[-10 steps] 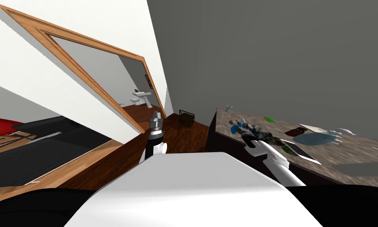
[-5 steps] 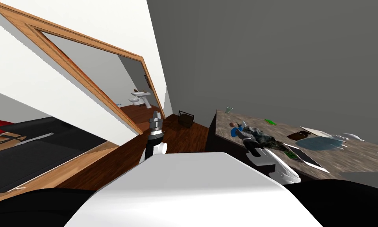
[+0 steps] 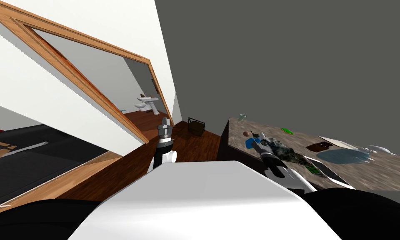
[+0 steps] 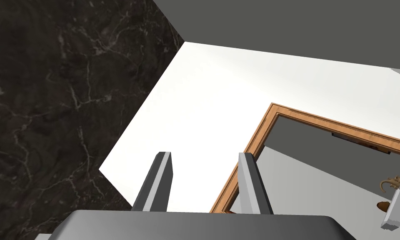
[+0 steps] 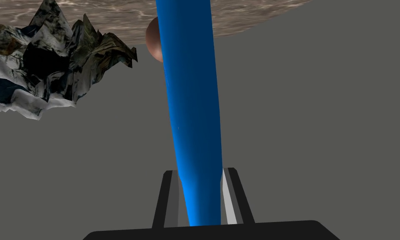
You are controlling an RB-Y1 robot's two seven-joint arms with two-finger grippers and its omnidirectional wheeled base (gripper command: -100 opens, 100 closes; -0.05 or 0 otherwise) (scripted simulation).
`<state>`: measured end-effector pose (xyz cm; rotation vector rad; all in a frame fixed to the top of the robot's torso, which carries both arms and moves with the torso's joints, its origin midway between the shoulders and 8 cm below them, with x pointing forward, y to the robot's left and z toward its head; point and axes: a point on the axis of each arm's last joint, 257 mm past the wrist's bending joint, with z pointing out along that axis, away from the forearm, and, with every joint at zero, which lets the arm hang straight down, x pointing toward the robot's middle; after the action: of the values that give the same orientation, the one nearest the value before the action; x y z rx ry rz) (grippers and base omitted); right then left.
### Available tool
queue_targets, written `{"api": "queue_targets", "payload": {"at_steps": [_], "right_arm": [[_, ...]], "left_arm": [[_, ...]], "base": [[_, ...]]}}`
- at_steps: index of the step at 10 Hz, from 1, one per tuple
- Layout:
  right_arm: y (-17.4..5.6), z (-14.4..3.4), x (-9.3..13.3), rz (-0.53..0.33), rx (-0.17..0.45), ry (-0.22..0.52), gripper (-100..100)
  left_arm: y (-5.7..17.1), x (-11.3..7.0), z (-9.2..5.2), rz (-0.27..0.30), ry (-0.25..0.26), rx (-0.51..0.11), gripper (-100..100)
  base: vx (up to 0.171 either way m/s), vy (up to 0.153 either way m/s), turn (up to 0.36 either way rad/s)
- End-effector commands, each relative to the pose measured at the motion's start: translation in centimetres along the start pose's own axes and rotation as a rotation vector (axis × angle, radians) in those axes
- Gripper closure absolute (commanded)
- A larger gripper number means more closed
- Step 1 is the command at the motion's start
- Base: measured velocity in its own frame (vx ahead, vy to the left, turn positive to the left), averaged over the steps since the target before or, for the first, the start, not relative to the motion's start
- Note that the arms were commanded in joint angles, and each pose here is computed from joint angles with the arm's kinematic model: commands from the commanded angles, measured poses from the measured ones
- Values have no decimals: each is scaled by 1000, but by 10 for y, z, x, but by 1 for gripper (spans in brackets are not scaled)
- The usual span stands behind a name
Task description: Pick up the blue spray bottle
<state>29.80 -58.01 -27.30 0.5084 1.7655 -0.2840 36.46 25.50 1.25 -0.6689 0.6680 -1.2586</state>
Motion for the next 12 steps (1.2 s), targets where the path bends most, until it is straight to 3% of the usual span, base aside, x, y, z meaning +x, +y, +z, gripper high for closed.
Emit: {"api": "queue_targets", "payload": {"at_steps": [1,5,7,8,10,11,12], "right_arm": [[0,-11,0,-9,-1,6,100],[-12,-53,-6,-13,39,-19,100],[-9,-65,-11,-31,30,-16,100],[-19,-80,-14,-36,62,-28,100],[-14,-92,-22,-52,51,-31,100],[-15,-89,-18,-47,54,-29,100],[-15,-90,-19,-48,54,-30,0]], "left_arm": [[0,0,0,0,0,0,0],[0,0,0,0,0,0,0],[0,0,0,0,0,0,0],[0,0,0,0,0,0,0],[0,0,0,0,0,0,0],[0,0,0,0,0,0,0],[0,0,0,0,0,0,0]], "base": [[46,-25,-2],[73,-38,-2],[64,-38,-10],[104,-57,2],[72,-31,-4],[9,-3,-4],[0,0,0]]}}
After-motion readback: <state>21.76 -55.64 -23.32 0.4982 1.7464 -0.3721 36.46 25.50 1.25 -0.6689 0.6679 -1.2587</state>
